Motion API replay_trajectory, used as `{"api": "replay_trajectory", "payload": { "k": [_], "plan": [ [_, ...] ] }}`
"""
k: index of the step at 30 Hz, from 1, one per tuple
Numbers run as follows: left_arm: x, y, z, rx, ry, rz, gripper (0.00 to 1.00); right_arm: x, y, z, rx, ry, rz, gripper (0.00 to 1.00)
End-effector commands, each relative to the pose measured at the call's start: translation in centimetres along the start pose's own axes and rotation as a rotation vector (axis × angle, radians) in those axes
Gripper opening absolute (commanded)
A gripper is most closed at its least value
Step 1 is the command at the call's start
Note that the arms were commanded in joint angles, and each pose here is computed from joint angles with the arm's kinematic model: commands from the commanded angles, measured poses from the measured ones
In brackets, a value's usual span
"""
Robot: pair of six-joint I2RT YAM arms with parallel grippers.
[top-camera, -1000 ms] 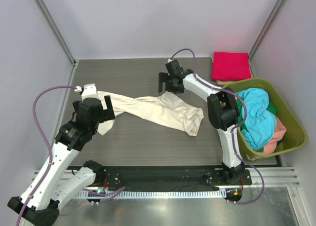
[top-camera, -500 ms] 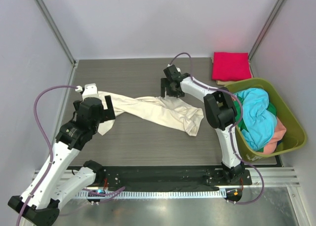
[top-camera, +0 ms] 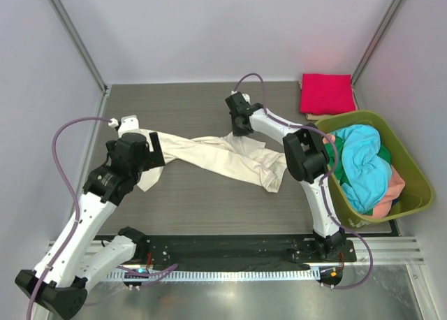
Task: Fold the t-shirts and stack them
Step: Flatten the tshirt out
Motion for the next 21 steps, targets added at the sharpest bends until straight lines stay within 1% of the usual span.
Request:
{"api": "replay_trajectory", "payload": {
  "k": [1, 2, 4, 5, 6, 7, 8, 9, 10, 11, 12, 13, 15, 16, 17, 18, 19, 21],
  "plan": [
    [2.5, -1.2, 0.0, -0.050, -0.024, 0.112, 1.00, 1.8, 2.2, 3.3, 0.052, -0.059, 0.090, 0.01],
    [2.7, -1.6, -0.5, -0.040, -0.011, 0.125, 1.00, 4.4, 3.0, 6.6, 0.095, -0.152, 0.114, 0.01],
    [3.9, -1.6, -1.1, 0.004, -0.030, 0.169, 1.00, 6.1, 4.1, 10.1, 0.111, -0.263, 0.158, 0.01],
    [4.8, -1.2, -1.8, 0.078, -0.048, 0.182, 1.00, 7.0, 5.4, 14.4, 0.180, -0.365, 0.169, 0.01],
    [5.4, -1.2, -2.1, 0.102, -0.067, 0.204, 1.00, 7.2, 5.8, 16.5, 0.219, -0.411, 0.219, 0.01],
    [6.0, -1.0, -2.5, 0.123, -0.084, 0.232, 1.00, 7.4, 6.1, 19.1, 0.256, -0.470, 0.232, 0.01],
    [6.5, -0.8, -2.8, 0.138, -0.094, 0.258, 1.00, 6.0, 6.9, 20.4, 0.299, -0.510, 0.265, 0.01],
    [7.4, -0.8, -3.0, 0.128, -0.115, 0.289, 1.00, 6.8, 6.2, 25.6, 0.362, -0.616, 0.259, 0.01],
    [8.1, -0.2, -3.0, 0.138, -0.132, 0.327, 1.00, 4.9, 5.5, 25.6, 0.372, -0.609, 0.282, 0.01],
    [8.8, 0.0, -2.9, 0.135, -0.167, 0.353, 1.00, 4.6, 5.9, 27.7, 0.431, -0.688, 0.267, 0.01],
    [9.1, 0.7, -2.4, 0.153, -0.203, 0.374, 1.00, 4.9, 4.2, 32.9, 0.497, -0.811, 0.217, 0.01],
    [9.5, 1.2, -2.1, 0.166, -0.235, 0.396, 1.00, 4.2, 3.4, 34.1, 0.513, -0.858, 0.217, 0.01],
    [10.0, 2.1, -1.4, 0.179, -0.309, 0.444, 1.00, 1.9, 1.9, 35.0, 0.587, -0.943, 0.173, 0.01],
    [9.5, 2.9, -1.1, 0.196, -0.332, 0.468, 1.00, 0.8, -0.3, 35.2, 0.565, -0.977, 0.136, 0.01],
    [9.7, 3.1, -0.9, 0.192, -0.368, 0.504, 1.00, 0.9, -1.1, 35.6, 0.555, -1.023, 0.088, 0.01],
    [9.4, 3.3, -0.9, 0.192, -0.379, 0.519, 1.00, 0.6, -1.8, 35.1, 0.524, -1.028, 0.068, 0.01],
    [8.3, 3.3, -1.3, 0.194, -0.375, 0.525, 1.00, 0.1, -2.4, 33.7, 0.479, -1.007, 0.055, 0.01],
    [8.0, 2.8, -1.8, 0.172, -0.385, 0.563, 1.00, -0.5, -2.6, 31.5, 0.398, -0.954, 0.052, 0.01]
  ]
}}
Point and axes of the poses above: each gripper's point midway between its finger pads, its own z axis back along the fingers, its own y axis along the line the jaws close on, x = y × z, the point moved 5 cm from there along z, back along the fingers, and after that the axes turned 9 degrees about -z, right-handed, at the moved point
